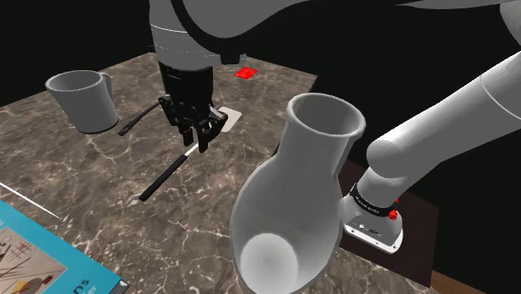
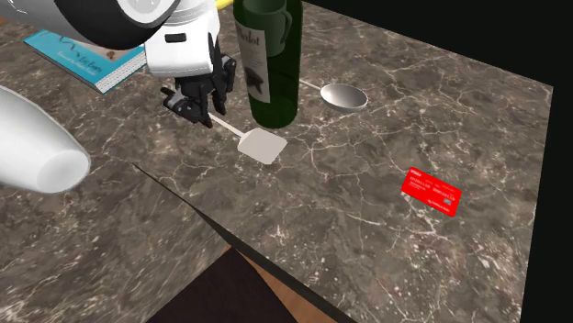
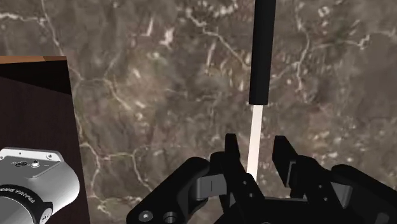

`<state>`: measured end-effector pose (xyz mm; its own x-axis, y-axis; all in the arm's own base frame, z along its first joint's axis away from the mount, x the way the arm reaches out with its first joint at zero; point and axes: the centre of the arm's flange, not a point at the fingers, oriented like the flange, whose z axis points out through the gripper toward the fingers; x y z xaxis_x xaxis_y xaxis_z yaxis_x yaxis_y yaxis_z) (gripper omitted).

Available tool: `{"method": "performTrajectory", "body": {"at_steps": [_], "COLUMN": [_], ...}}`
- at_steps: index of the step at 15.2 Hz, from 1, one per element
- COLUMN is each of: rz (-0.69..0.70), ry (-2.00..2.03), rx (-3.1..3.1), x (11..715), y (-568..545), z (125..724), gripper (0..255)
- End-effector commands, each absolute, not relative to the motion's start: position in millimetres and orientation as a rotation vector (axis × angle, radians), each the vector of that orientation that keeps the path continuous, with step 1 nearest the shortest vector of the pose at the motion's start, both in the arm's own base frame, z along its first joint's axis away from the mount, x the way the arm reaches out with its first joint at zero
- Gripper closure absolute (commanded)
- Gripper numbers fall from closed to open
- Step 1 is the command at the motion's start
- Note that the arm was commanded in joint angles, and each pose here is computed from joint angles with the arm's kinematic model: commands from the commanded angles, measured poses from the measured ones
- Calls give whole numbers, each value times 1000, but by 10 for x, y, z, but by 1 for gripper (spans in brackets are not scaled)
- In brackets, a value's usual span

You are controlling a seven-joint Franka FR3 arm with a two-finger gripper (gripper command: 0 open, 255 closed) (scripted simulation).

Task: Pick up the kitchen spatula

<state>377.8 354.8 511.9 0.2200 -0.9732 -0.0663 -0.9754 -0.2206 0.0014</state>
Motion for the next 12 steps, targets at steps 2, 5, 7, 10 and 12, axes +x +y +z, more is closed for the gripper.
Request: {"method": "performTrajectory", "body": {"at_steps": [2, 5, 7, 10, 12], "rz": [82, 82, 82, 82, 82], "ry": [1935, 1935, 1935, 1935, 1935], "rx": [-2422, -2422, -2422, -2422, -2422], "x": [3779, 3778, 3778, 3777, 3777], "y": [3548, 3548, 3548, 3548, 3548], "z": [5114, 5114, 5114, 5222, 5327], "gripper": [255, 255, 255, 255, 255]}}
